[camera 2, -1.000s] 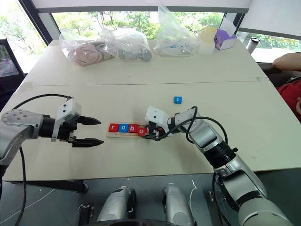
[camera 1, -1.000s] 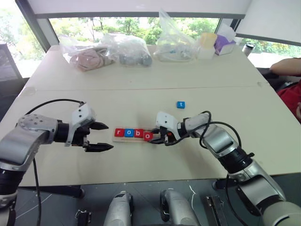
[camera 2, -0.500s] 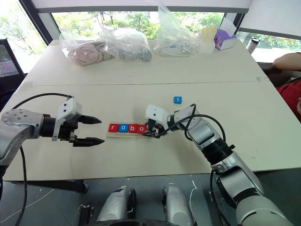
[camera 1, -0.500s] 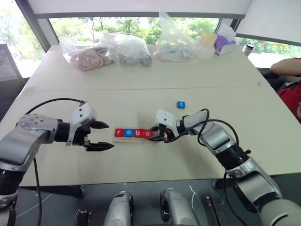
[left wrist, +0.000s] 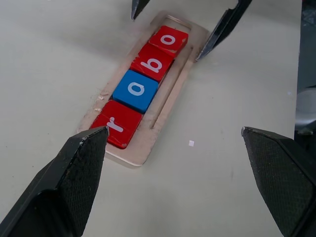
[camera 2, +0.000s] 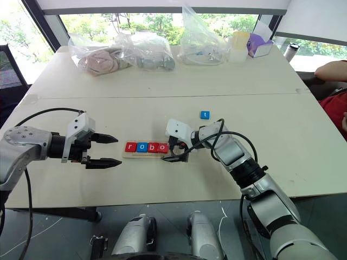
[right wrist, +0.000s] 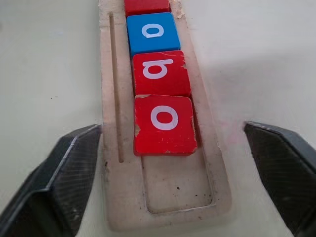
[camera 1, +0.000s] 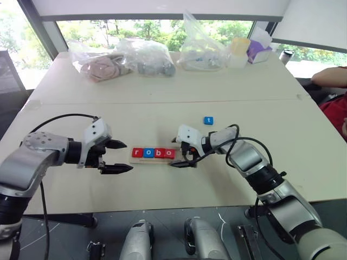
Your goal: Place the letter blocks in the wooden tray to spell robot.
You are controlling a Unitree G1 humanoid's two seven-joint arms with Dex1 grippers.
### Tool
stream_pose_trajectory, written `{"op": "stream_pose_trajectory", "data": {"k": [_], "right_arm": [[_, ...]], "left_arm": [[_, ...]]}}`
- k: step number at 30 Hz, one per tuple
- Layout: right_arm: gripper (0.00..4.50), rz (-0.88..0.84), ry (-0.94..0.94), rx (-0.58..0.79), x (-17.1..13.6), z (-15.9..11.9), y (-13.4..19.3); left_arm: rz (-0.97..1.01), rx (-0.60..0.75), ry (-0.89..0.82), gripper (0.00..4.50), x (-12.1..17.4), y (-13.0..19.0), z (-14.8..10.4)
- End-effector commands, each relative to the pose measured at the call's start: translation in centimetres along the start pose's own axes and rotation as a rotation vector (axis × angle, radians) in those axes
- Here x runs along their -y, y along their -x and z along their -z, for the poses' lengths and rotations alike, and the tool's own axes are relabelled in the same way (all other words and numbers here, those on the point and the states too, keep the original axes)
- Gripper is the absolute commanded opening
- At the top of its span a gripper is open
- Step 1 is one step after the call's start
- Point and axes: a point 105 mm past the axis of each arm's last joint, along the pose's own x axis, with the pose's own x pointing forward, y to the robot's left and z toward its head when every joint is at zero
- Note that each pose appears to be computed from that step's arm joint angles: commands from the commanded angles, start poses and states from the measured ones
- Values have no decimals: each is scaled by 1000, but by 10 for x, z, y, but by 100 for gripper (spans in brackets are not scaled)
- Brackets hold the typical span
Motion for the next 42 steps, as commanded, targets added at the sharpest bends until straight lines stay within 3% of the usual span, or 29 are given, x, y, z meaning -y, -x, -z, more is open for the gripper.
{"op": "stream_pose_trajectory", "data": {"k": [1, 17, 23, 28, 32, 35, 42], "right_arm": [[447, 50, 29, 54, 10, -18, 9], [447, 115, 63, 32, 23, -15, 7], [447, 24, -24, 256, 8, -53, 43], [447, 219, -254, 430, 40, -68, 88], [447, 478, -476, 445, 75, -45, 105], [447, 746, -666, 275, 100, 8, 96], [447, 896, -784, 244, 119, 35, 61]], "left_arm": [[-2, 25, -42, 450, 1, 2, -12], [4, 28, -41, 450, 1, -1, -12], [-5, 53, -35, 450, 0, 3, -17], [-21, 222, -28, 450, -6, 18, -55], [-95, 360, -32, 450, -22, 28, -85], [-136, 360, -50, 450, -33, 26, -89], [-115, 297, -62, 450, -34, 18, -79]]}}
